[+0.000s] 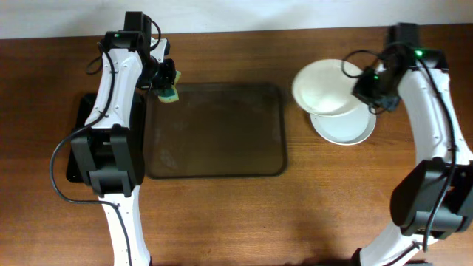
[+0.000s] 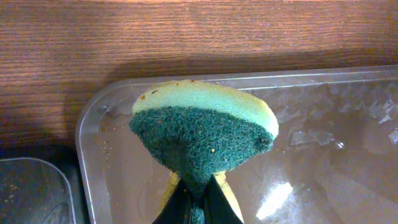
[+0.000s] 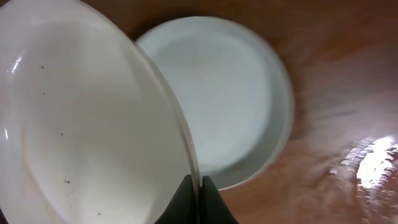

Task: Clean dirty plates on tray and stack at the side
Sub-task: 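Carry the white plate right and stack it on the plate pile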

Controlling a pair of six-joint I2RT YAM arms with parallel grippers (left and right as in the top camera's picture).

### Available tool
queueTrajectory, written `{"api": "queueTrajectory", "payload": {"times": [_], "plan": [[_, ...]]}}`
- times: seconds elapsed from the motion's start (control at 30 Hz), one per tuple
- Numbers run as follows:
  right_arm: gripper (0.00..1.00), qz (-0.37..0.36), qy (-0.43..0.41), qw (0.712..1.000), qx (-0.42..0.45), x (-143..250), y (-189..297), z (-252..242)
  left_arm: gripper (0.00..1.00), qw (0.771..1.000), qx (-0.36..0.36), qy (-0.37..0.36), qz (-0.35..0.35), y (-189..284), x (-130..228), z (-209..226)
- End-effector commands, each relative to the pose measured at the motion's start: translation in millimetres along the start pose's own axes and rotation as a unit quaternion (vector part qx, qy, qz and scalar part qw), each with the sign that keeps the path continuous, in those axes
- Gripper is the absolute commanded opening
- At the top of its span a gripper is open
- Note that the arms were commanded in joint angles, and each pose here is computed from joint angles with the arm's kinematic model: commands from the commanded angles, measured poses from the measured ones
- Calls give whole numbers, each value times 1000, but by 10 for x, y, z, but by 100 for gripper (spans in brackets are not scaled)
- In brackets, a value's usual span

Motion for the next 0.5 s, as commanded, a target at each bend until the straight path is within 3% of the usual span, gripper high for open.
{"api": "queueTrajectory", "payload": {"times": [0.0,0.27,0.47], "plan": [[4,1,-19,999,39,73,-87,-278,4,1000,3,8,6,-33,17,4],[4,-16,-52,998,40,188,-642,-476,4,1000,3,8,7,-33,20,4],[4,-7,-75,995,64,202,-697,-676,4,1000,3,8,8,-33,22,3]]}}
Point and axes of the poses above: each gripper's point midway between its finger pads, its own y axis back along the fingers, its own z axis along the line the jaws close on, x = y × z, the point moved 8 cm from there along y, back along the fingers, and after that the axes turned 3 degrees about y, right-handed, at the moved point
